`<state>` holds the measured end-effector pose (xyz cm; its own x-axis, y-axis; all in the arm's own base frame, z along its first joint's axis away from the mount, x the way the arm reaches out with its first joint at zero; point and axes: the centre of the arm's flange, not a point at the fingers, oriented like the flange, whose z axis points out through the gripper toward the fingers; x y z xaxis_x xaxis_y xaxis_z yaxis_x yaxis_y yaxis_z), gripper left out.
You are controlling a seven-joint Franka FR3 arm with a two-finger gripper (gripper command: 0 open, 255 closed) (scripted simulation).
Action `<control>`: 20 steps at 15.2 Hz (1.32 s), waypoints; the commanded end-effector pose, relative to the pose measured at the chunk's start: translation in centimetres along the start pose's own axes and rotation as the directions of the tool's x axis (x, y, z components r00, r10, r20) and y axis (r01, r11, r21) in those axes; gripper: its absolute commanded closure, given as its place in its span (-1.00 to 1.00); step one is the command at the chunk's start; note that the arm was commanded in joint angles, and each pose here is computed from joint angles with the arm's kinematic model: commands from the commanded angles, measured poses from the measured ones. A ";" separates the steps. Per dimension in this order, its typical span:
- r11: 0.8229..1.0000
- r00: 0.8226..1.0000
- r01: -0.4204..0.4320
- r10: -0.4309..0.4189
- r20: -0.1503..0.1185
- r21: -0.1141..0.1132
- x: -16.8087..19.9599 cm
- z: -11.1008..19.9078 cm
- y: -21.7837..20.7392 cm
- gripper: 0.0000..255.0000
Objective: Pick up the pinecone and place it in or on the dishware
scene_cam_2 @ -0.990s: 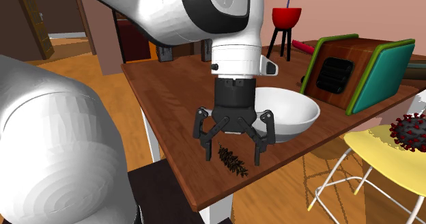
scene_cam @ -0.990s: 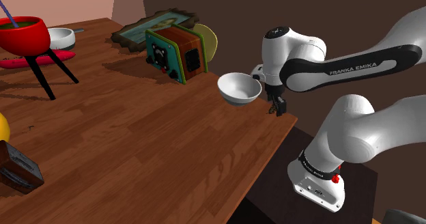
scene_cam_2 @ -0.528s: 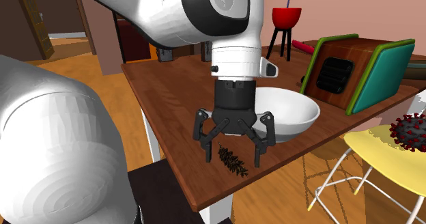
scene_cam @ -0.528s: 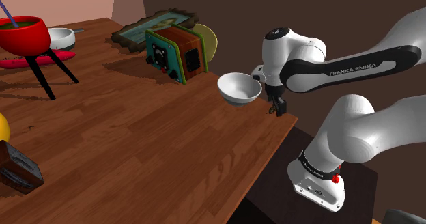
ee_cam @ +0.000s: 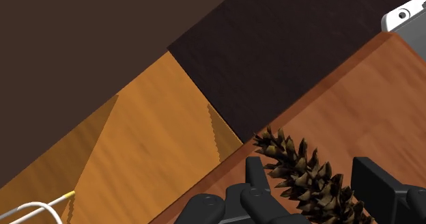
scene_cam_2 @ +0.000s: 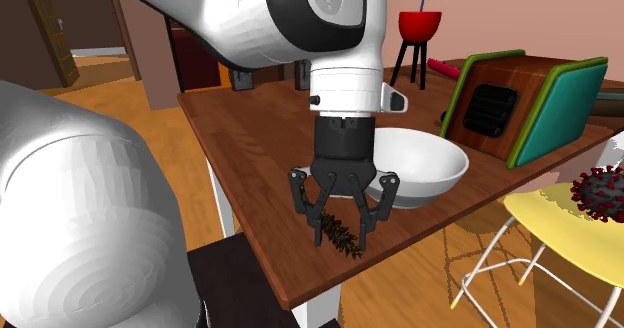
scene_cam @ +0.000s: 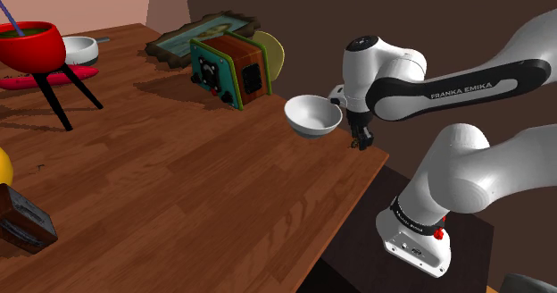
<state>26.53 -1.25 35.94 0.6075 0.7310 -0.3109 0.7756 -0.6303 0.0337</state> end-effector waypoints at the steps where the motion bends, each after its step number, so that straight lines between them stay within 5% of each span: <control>1: 1.000 1.000 0.000 0.000 0.000 0.000 0.1 0.1 0.0 1.00; 20: 1.000 1.000 0.000 0.000 0.000 0.000 -3.0 -8.9 0.3 1.00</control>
<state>26.51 -1.20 44.97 0.6072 0.7313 -0.3105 0.7760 -0.6299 0.0338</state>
